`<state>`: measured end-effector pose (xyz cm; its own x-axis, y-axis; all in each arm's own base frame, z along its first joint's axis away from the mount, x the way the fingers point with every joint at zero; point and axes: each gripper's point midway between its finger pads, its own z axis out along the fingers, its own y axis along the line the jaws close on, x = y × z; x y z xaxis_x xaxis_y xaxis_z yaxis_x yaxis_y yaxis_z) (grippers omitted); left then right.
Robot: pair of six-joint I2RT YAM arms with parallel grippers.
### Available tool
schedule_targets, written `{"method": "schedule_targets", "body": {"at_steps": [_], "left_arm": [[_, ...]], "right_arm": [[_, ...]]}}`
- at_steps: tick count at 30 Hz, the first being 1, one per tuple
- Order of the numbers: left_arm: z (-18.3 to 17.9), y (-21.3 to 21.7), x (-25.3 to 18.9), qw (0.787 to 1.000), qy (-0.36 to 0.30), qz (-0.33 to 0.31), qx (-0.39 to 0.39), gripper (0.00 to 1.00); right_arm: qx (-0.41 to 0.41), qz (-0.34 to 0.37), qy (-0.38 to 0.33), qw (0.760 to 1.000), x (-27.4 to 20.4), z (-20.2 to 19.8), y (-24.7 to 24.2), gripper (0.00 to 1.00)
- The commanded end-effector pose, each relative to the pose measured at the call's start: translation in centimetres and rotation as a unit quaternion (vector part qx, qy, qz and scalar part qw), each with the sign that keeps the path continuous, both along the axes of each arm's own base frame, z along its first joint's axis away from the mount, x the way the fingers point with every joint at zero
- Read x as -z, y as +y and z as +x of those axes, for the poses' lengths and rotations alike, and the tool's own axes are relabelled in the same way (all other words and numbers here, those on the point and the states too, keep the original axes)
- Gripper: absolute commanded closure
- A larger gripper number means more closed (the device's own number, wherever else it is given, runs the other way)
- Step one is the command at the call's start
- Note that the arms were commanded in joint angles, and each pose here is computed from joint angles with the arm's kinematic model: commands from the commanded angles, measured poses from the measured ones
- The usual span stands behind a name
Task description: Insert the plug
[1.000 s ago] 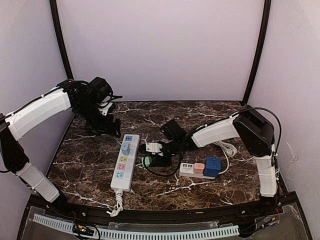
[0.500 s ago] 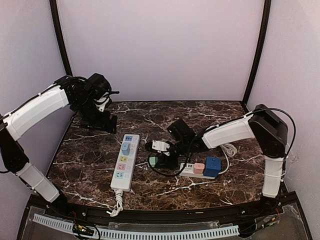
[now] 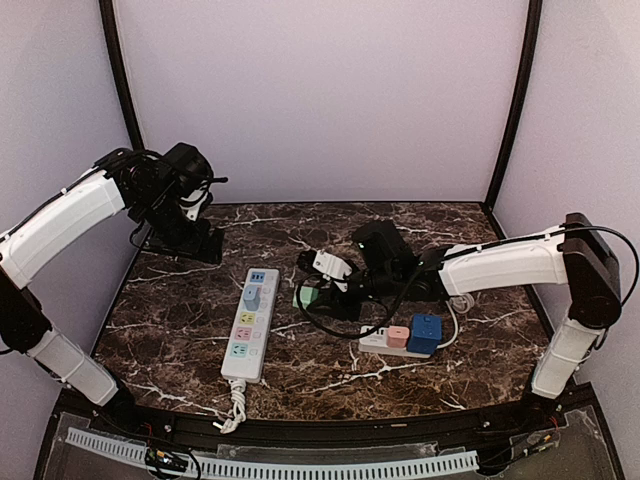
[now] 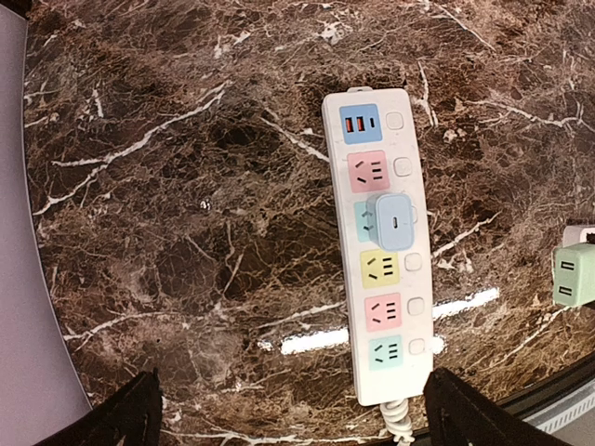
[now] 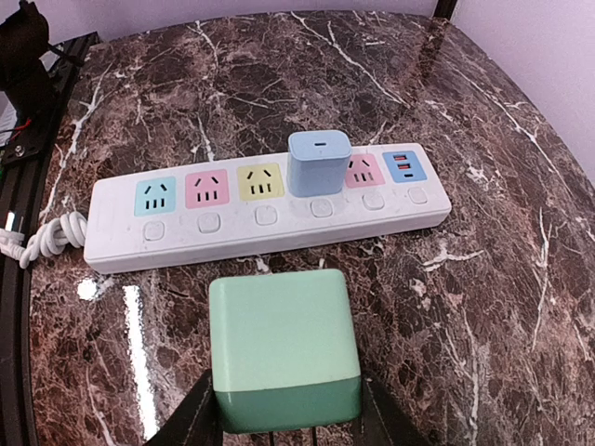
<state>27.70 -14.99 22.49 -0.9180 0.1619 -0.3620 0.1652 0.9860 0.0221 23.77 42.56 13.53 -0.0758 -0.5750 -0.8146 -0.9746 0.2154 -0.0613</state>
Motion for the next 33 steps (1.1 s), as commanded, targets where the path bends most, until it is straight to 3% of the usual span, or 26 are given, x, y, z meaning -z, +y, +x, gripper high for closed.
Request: {"method": "schedule_targets", "body": {"at_steps": [1,4,13,20,27,33], "left_arm": [[-1.5,1.8,-1.1,1.000,-0.006,0.010,-0.023,0.01],[-1.8,1.3,-1.4,1.000,-0.009,-0.010,-0.016,0.01],[-1.2,-0.8,-3.4,0.995,-0.042,-0.092,-0.025,0.06],[0.1,-3.8,-5.1,0.986,-0.054,-0.156,0.002,0.07],[2.4,-9.5,-7.9,0.963,-0.044,-0.259,0.052,0.06],[2.8,-13.8,-8.5,0.935,-0.007,-0.338,0.105,0.13]], "right_arm": [[0.040,0.036,0.002,0.999,-2.3,-0.4,0.2,0.90],[0.062,0.041,0.011,0.997,-3.0,-0.3,0.2,1.00],[0.121,0.072,0.037,0.989,-5.4,-0.9,-0.9,1.00],[0.165,0.070,0.017,0.984,-6.3,0.2,-2.3,1.00],[0.194,0.075,-0.012,0.978,-7.8,0.3,-4.7,1.00],[0.165,0.090,-0.020,0.982,-8.4,-1.3,-6.1,1.00]]}}
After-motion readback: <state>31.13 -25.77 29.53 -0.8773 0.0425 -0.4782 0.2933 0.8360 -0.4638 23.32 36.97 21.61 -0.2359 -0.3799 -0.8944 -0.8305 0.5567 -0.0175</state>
